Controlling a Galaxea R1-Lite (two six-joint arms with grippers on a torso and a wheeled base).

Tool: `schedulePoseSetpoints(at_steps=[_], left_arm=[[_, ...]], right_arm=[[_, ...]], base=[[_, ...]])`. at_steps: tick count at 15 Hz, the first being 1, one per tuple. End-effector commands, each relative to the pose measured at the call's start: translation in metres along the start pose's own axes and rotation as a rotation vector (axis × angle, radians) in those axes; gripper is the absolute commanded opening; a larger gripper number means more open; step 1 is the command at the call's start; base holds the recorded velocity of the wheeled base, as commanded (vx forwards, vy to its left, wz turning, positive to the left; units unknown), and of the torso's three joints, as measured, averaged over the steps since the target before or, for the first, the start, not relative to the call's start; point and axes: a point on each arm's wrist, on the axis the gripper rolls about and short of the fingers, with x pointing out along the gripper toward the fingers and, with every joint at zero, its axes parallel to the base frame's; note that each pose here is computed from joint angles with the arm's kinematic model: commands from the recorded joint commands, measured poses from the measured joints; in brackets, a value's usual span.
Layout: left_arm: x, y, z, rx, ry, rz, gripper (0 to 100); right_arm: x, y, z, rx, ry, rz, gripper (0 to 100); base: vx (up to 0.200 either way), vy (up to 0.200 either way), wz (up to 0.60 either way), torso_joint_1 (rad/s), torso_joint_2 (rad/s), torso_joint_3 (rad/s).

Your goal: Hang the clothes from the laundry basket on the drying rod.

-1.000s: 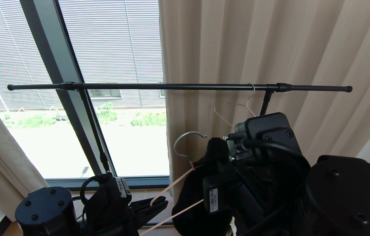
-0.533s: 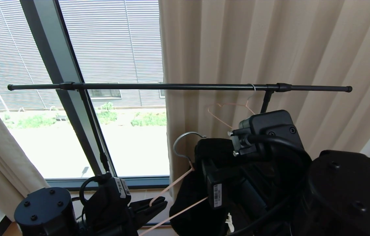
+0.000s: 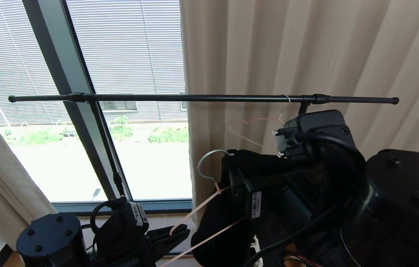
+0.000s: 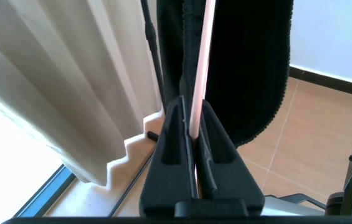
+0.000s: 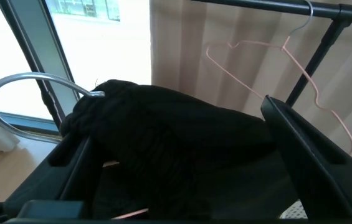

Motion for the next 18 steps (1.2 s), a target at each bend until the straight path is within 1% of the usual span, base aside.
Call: schedulePoseSetpoints(at_steps=[1, 4, 6, 8, 12, 16, 18], left_arm=[[0.000, 0.000, -0.001, -0.001, 0.003, -0.002, 0], [0.000, -0.001, -0.001, 0.000, 0.003, -0.005, 0], [0.000, -0.002, 0.000, 0.001, 0.001, -0.008, 0], [0.000, -0.003, 0.000, 0.002, 0.002, -0.014, 0], [0.000, -0.003, 0.000, 0.003, 0.003, -0.016, 0], [0.000, -0.003, 0.000, 0.002, 0.001, -0.015, 0], [0.000, -0.003, -0.001, -0.005, 0.004, -0.016, 0]], right_arm=[[0.004, 0.006, -0.009, -0.021, 0.016, -0.002, 100], [0.009, 0.012, -0.015, -0.021, 0.014, -0.001, 100], [0.009, 0.012, -0.014, -0.013, 0.008, -0.002, 100], [0.019, 0.007, -0.008, 0.008, -0.003, -0.041, 100], [0.025, 0.006, -0.006, 0.019, -0.008, -0.059, 100], [0.022, 0.010, -0.011, 0.005, 0.002, -0.046, 100], [0.023, 0.013, -0.018, -0.013, 0.014, -0.043, 100]], base=[[0.000, 0.000, 0.00, 0.000, 0.00, 0.000], [0.000, 0.000, 0.00, 0.000, 0.00, 0.000], [0.000, 0.000, 0.00, 0.000, 0.00, 0.000], [0.000, 0.000, 0.00, 0.000, 0.00, 0.000], [0.000, 0.000, 0.00, 0.000, 0.00, 0.000], [0.000, 0.000, 0.00, 0.000, 0.00, 0.000], [0.000, 0.000, 0.00, 0.000, 0.00, 0.000]])
